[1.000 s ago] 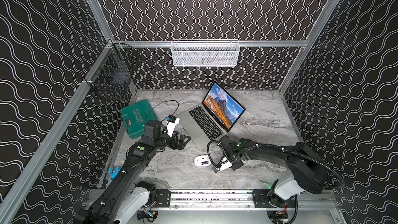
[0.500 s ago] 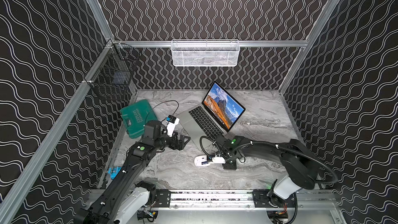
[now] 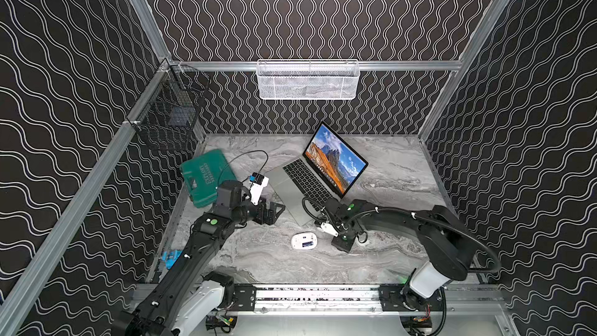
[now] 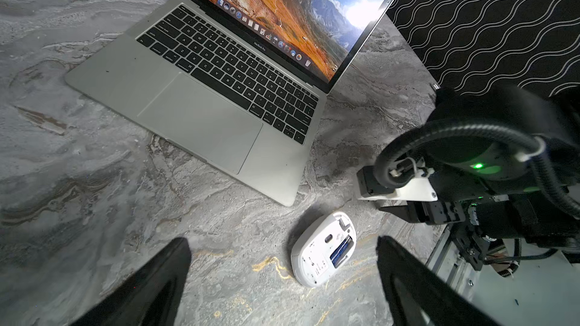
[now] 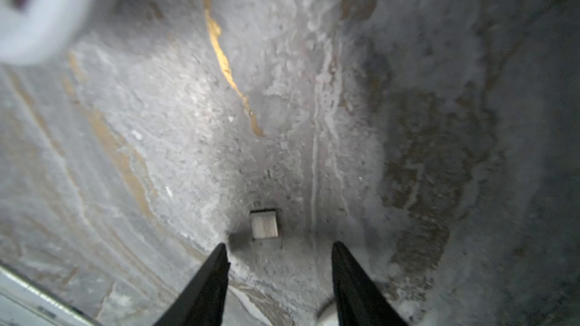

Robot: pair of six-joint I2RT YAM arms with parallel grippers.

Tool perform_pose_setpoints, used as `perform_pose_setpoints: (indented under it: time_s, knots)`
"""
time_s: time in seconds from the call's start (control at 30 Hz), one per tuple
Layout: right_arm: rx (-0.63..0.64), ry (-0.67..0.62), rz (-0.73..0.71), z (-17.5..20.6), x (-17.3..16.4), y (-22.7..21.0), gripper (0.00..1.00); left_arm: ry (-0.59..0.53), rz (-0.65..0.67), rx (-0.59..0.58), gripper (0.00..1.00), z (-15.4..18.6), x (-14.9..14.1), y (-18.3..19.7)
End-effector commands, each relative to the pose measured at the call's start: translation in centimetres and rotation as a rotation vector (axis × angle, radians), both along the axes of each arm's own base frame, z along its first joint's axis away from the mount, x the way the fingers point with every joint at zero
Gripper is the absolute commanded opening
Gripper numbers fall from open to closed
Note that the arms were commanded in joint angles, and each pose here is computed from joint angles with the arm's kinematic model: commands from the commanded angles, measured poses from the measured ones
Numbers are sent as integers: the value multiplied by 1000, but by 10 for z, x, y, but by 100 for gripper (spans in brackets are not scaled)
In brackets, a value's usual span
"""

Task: Insert the wireless mouse receiver into the laptop
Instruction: Move the USB plug to the center of the board, then pick up the USB plug at the center of the board.

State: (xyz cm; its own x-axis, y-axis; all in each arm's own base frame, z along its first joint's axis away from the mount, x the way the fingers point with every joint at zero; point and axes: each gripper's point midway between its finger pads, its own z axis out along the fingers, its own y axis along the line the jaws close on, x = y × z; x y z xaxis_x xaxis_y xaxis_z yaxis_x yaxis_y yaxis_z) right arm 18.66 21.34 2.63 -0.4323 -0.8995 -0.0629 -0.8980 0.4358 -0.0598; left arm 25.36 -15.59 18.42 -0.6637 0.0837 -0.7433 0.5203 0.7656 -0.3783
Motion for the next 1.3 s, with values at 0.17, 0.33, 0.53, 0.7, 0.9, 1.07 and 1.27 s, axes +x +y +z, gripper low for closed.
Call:
perform_pose_setpoints:
  time_s: [0.17, 0.33, 0.53, 0.7, 0.9, 1.07, 1.27]
  knots:
    - [89, -59, 129, 20, 10, 4, 52, -13, -7, -9, 96, 4, 3, -1]
    - [82, -20, 131, 10, 3, 4, 51, -15, -5, -11, 96, 5, 3, -1]
    - [64, -6, 174, -1, 0, 4, 45, -16, -5, -10, 96, 5, 3, -1]
    - [56, 12, 185, -7, -3, 5, 39, -16, -5, -11, 96, 5, 2, -1]
    - [51, 37, 192, -15, -9, 3, 34, -17, -2, -8, 96, 5, 3, 0]
    - [41, 47, 195, -20, -13, -1, 26, -16, -2, -8, 96, 5, 3, 0]
    - [18, 53, 192, -27, -21, -7, 17, -15, -2, -7, 96, 4, 3, 0]
